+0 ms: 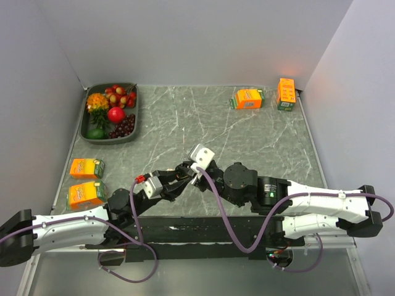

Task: Insert the wireless bluetooth earbuds into the charging case
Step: Place the earbud in the charging case.

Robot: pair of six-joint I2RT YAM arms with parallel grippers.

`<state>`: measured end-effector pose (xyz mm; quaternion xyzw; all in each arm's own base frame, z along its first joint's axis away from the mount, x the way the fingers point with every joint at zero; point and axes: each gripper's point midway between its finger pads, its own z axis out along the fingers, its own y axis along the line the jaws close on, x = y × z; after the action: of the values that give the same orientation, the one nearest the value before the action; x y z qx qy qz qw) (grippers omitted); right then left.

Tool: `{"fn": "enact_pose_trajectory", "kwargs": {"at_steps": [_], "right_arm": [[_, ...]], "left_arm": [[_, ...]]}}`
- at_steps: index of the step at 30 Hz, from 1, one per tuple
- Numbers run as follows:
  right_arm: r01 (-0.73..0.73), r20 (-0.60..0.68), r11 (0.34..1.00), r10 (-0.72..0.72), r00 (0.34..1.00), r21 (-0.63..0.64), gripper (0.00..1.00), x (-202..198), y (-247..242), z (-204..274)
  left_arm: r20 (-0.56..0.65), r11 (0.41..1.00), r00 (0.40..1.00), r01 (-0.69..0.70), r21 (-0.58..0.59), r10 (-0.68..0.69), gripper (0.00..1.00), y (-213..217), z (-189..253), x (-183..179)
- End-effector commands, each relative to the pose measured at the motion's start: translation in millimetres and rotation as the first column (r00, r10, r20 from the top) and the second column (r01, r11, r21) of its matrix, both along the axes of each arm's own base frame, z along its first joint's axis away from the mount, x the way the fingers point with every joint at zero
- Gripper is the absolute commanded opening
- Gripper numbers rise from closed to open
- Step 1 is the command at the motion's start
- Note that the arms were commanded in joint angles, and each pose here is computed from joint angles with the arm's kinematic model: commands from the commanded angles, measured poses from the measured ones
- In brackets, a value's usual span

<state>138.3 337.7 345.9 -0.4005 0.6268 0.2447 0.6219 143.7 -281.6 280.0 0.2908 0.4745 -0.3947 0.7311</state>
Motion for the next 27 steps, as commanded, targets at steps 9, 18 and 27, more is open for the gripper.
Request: {"fn": "enact_pose_trajectory", "kwargs": {"at_steps": [9,18,27], "right_arm": [[0.106,0.096,0.994,-0.108,0.989,0.024,0.00,5.8,-1.2,0.3],[0.183,0.115,0.983,-0.185,0.976,0.030,0.00,13.5,-10.1,-4.5],[0.119,0.120,0.992,-0.122,0.985,0.033,0.00,-0.9,-6.1,-5.0]], "left_arm": [[0.016,0.991,1.000,0.016,-0.132,-0.014,0.01,6.8,38.4,-4.6],[0.013,0.991,1.000,0.012,-0.133,-0.011,0.01,6.9,37.8,-4.0],[0.012,0.992,1.000,0.008,-0.128,-0.006,0.01,6.2,36.8,-3.0]]}}
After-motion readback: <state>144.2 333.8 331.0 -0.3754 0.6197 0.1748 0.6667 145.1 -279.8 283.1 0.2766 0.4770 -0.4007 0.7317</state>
